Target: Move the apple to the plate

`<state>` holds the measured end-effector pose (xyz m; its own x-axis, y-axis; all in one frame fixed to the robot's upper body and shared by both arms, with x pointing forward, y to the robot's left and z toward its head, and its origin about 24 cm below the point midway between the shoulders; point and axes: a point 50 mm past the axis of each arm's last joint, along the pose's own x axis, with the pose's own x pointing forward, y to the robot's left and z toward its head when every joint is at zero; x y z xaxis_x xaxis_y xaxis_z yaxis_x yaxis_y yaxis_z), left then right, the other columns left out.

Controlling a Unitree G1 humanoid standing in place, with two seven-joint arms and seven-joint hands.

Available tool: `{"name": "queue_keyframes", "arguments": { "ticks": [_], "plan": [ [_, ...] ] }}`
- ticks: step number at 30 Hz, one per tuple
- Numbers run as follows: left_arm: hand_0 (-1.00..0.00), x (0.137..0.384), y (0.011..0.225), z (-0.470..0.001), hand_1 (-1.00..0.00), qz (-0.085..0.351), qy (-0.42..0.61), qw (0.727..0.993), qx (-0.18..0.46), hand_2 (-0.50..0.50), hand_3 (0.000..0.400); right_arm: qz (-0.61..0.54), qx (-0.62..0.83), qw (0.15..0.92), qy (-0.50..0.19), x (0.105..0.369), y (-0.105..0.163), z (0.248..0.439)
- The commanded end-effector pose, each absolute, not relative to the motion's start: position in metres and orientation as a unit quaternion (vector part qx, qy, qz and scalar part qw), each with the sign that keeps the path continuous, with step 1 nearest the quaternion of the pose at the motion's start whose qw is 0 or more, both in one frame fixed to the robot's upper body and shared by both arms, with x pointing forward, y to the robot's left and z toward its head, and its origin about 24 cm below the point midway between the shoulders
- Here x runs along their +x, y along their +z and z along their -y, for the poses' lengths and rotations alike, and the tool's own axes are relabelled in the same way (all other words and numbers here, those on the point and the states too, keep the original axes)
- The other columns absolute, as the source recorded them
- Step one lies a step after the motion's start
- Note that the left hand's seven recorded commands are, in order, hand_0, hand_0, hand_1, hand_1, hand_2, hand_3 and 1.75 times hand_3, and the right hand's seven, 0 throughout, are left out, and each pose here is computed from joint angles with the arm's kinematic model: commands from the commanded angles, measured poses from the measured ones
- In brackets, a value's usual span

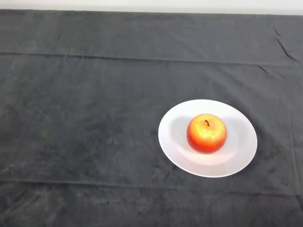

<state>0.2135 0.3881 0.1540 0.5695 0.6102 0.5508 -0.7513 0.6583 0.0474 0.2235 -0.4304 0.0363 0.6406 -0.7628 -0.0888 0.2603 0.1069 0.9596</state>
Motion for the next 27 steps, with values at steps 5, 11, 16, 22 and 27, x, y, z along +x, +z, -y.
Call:
{"name": "queue_keyframes", "arguments": {
  "ticks": [5, 11, 16, 22, 27],
  "plan": [
    [0.0, 0.21, 0.1514, -0.3937, 0.0, 0.248, 0.402, 0.871, 0.137, 0.0, 0.0, 0.239, 0.55, 0.712, -0.364, 0.2166, 0.0435, 0.4391],
    [0.0, 0.2104, 0.1519, -0.3927, 0.0, 0.248, 0.401, 0.871, 0.136, 0.0, 0.0, 0.239, 0.55, 0.712, -0.364, 0.2166, 0.0435, 0.4391],
    [0.0, 0.2114, 0.1512, -0.3914, 0.0, 0.248, 0.4, 0.872, 0.135, 0.0, 0.0, 0.239, 0.55, 0.712, -0.364, 0.2166, 0.0435, 0.4391],
    [0.0, 0.211, 0.1512, -0.392, 0.0, 0.247, 0.398, 0.873, 0.134, 0.0, 0.0, 0.239, 0.55, 0.712, -0.364, 0.2166, 0.0435, 0.4391],
    [0.0, 0.2106, 0.1512, -0.3925, 0.0, 0.247, 0.398, 0.873, 0.133, 0.0, 0.0, 0.239, 0.55, 0.712, -0.364, 0.2166, 0.0435, 0.4391]
  ]
}}
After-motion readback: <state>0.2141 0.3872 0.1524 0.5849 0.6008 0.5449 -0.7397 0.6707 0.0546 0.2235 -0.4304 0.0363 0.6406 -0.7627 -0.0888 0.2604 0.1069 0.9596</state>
